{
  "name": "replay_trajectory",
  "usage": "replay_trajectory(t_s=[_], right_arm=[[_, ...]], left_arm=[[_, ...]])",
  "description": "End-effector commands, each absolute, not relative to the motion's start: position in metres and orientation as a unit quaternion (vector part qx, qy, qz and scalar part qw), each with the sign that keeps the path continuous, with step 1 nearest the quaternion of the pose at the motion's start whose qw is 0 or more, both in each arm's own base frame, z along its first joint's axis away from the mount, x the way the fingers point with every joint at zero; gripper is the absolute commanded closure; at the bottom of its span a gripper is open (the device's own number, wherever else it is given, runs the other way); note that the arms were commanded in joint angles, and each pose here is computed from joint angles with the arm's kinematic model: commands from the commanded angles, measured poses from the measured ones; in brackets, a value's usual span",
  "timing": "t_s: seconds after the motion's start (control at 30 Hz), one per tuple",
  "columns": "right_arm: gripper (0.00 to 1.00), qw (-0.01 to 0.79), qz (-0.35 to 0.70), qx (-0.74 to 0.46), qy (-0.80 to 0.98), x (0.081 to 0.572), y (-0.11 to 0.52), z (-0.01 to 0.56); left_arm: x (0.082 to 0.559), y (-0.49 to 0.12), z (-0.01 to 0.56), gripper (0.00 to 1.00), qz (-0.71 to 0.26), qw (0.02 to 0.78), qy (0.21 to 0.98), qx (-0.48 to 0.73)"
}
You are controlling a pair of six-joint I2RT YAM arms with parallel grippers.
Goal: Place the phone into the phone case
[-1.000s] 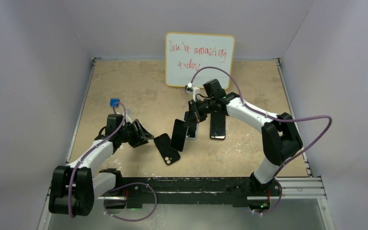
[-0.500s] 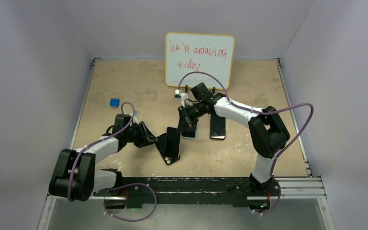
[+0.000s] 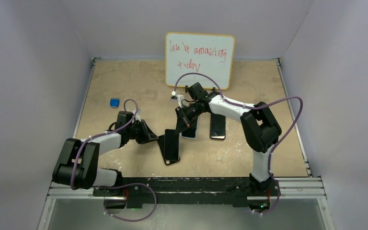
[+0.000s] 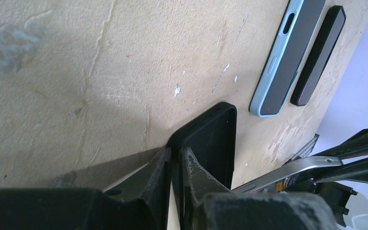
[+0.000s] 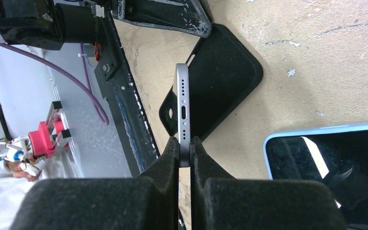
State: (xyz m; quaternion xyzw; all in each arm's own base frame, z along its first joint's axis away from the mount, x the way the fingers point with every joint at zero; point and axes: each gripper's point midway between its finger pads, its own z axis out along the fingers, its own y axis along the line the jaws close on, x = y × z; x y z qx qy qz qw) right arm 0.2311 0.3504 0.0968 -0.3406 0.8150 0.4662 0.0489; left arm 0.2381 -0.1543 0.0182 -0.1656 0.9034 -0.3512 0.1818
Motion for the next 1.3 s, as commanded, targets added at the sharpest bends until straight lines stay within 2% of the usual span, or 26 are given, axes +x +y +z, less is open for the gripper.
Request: replay_trajectory(t_s=[0.0, 0.33, 0.6, 0.83, 1.27], right_arm=[[1.00, 0.060, 0.458, -0.359, 0.811, 0.236, 0.357, 0.098], [1.00, 0.056, 0.441, -0.352, 0.824, 0.245, 0.361, 0.080], [0.89, 0.040, 0.428, -0.360, 0.828, 0.250, 0.366, 0.062], [0.86, 0.059, 0.412, -0.372, 0.829, 0.252, 0.362, 0.048], [1.00, 0.109, 0.424, -0.412, 0.799, 0.253, 0.366, 0.040]], left_arm=[[0.264, -0.166, 0.040, 0.88, -0.380, 0.221, 0.888, -0.134], [0.267, -0.171, 0.033, 0.91, -0.390, 0.209, 0.887, -0.133], [0.267, -0.176, 0.035, 0.92, -0.407, 0.202, 0.880, -0.139], [0.266, -0.176, 0.033, 0.93, -0.406, 0.199, 0.881, -0.139], [0.267, -0.175, 0.029, 0.95, -0.403, 0.196, 0.883, -0.140]])
